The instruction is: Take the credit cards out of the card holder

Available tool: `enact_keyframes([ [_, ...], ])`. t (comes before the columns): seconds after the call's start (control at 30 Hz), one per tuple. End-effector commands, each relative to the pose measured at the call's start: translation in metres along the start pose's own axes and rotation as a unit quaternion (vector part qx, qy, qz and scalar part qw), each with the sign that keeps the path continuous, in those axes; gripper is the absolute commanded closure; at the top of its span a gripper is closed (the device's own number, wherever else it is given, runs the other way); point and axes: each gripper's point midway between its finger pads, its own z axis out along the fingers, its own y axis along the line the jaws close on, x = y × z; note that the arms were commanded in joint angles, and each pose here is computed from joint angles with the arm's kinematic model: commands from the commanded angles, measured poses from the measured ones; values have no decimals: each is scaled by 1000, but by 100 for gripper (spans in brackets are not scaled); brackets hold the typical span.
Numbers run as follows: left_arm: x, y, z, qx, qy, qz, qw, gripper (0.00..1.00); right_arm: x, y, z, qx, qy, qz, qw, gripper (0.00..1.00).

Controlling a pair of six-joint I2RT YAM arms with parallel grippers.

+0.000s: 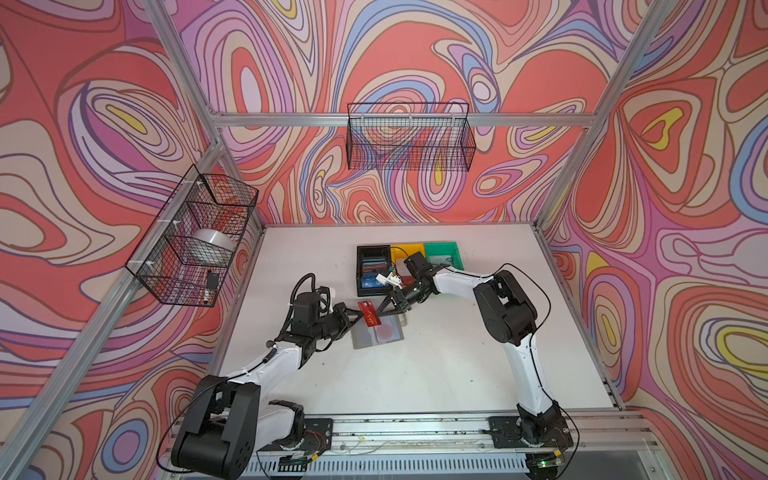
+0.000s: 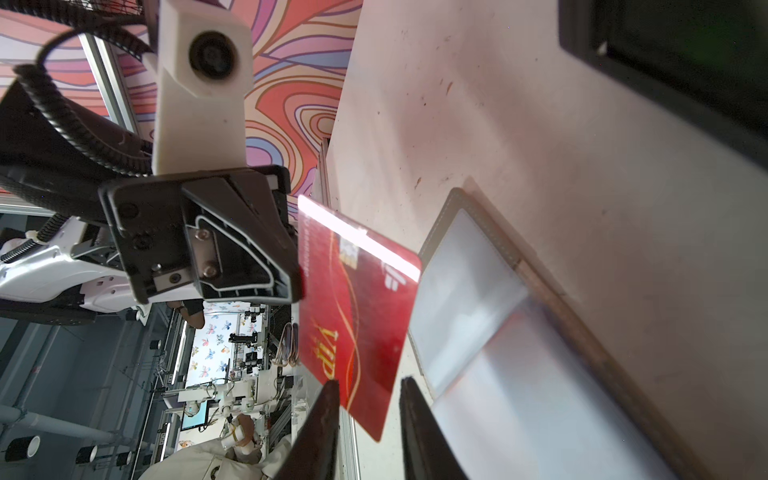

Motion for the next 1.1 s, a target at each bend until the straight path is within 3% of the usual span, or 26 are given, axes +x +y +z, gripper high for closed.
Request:
enact_keyframes([
  [0.0,0,-3,3,11,2,1,1000,100,-8,-1,3,-16,-2,-6,1000,72],
  [1.07,-1,-8,3,16,2,6,1000,100,-2,-8,5,-18,2,0,1000,71],
])
